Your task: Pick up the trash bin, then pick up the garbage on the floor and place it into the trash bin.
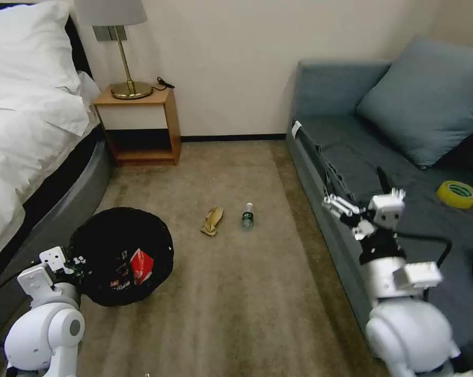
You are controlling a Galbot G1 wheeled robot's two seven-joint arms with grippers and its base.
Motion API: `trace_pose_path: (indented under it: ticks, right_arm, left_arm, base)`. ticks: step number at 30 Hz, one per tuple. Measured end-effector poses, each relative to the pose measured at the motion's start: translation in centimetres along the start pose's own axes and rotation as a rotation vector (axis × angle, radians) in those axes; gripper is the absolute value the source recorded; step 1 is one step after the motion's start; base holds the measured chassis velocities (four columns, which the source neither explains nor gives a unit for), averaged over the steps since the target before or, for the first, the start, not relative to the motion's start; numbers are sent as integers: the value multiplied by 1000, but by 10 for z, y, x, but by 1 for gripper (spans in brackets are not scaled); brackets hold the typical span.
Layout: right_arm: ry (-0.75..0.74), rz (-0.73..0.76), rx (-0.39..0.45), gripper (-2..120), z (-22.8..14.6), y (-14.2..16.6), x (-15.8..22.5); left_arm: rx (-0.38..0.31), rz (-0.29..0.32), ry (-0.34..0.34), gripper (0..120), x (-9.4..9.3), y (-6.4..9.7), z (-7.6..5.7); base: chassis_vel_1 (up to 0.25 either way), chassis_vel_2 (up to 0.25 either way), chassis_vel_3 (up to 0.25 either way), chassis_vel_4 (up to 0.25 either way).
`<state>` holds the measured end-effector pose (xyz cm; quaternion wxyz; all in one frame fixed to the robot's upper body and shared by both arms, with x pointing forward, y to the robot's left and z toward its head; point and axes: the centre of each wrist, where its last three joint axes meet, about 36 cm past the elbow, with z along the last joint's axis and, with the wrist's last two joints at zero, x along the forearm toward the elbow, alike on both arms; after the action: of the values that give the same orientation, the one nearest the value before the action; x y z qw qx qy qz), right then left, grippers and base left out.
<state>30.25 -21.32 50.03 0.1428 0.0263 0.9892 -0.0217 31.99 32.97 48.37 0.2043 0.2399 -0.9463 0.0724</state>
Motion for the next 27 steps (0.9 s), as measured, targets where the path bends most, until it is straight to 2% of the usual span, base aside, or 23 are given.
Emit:
trace_pose_path:
  ticks: [10, 27]
  right_arm:
    - [28, 16, 17, 100, 13, 0, 3]
    - [3, -66, -26, 100, 25, 7, 5]
  left_arm:
    - [4, 11, 8, 3, 0, -4, 3]
    - [16, 13, 0, 3, 0, -6, 1]
  base:
    - [0, 0, 0, 0]
    - [0, 0, 0, 0]
